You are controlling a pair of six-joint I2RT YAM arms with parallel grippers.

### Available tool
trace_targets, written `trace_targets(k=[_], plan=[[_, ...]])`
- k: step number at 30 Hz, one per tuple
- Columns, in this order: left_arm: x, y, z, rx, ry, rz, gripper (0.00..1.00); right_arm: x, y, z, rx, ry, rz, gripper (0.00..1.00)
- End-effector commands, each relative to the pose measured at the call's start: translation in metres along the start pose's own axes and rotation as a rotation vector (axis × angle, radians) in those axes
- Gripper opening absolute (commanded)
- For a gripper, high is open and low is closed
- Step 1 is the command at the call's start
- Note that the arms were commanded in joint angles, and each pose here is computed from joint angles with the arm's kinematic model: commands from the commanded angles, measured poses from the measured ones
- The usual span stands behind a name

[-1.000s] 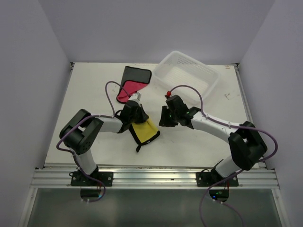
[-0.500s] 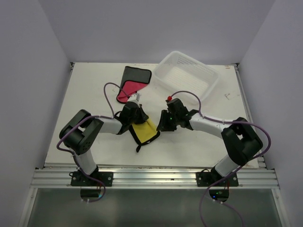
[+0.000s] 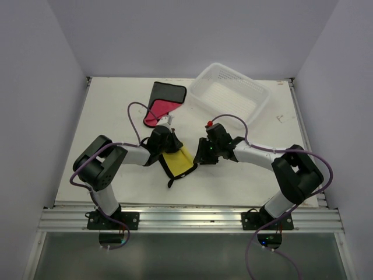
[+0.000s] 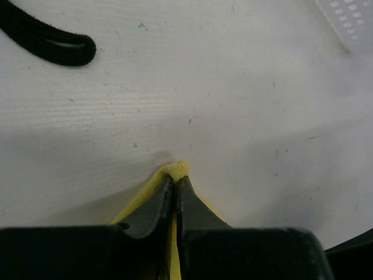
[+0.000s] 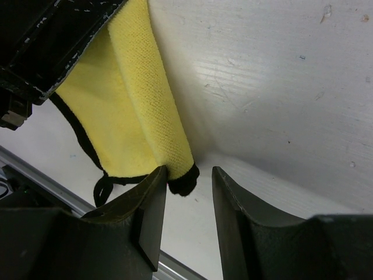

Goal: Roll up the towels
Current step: Roll the towel

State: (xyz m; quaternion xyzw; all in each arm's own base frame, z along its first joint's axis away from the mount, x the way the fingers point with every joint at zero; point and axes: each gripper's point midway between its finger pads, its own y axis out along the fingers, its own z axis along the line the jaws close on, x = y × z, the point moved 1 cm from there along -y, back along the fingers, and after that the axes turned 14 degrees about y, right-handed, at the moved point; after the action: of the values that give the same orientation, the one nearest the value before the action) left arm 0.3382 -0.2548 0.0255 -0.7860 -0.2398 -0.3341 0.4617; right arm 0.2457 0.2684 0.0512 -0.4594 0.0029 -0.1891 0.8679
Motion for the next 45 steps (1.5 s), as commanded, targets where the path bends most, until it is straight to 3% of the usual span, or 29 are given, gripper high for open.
trace_targets(k=[1,28,37,43,45], plan=[[-0.038,-0.006,0.023,0.084,0.008,0.110,0.00,0.002,0.001,0.008,0.036,0.000,-0.003,0.41],[-0.043,-0.006,0.024,0.082,-0.012,0.113,0.00,-0.010,0.020,-0.011,0.011,-0.070,0.033,0.38],[-0.046,-0.004,0.024,0.081,-0.016,0.117,0.00,-0.028,0.025,-0.007,-0.071,-0.208,0.010,0.38],[-0.049,-0.006,0.025,0.084,-0.018,0.122,0.00,-0.029,0.030,-0.022,-0.158,-0.247,-0.016,0.30],[-0.048,-0.006,0.025,0.085,-0.019,0.120,0.00,-0.030,0.031,-0.027,-0.180,-0.262,-0.015,0.23]])
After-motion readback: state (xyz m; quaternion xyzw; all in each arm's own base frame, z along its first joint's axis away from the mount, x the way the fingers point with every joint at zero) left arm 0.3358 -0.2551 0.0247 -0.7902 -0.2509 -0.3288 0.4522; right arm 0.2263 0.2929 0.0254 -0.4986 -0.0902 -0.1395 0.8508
